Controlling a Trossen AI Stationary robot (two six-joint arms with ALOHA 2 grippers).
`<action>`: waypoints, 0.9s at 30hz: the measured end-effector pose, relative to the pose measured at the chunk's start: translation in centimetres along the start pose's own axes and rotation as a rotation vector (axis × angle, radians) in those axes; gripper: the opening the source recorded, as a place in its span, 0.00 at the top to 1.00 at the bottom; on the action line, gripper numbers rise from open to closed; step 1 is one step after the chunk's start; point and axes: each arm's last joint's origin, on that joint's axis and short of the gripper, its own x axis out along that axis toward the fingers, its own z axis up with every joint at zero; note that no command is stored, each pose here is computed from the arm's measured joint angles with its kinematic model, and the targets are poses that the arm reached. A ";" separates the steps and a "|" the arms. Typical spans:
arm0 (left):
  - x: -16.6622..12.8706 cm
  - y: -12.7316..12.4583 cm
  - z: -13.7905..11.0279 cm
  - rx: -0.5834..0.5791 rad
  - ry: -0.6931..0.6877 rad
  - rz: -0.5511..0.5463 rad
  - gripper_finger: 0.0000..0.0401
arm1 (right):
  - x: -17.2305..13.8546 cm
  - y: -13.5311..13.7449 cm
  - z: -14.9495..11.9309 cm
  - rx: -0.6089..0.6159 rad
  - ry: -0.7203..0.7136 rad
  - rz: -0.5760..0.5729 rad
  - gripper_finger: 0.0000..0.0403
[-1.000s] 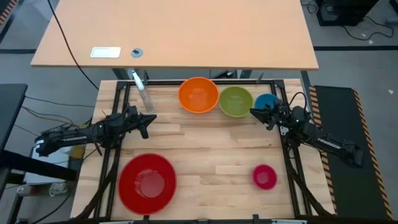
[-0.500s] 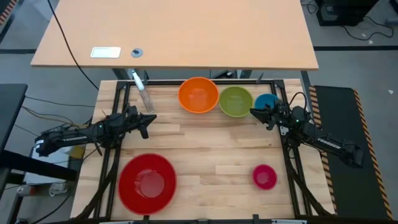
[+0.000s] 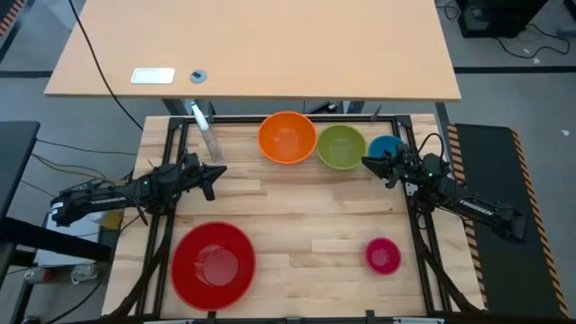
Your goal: Nest bowls inside each other
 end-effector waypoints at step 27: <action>-1.1 -0.3 4.7 -0.669 -0.520 -0.113 0.98 | -0.3 0.4 1.9 0.105 -0.366 -0.125 0.76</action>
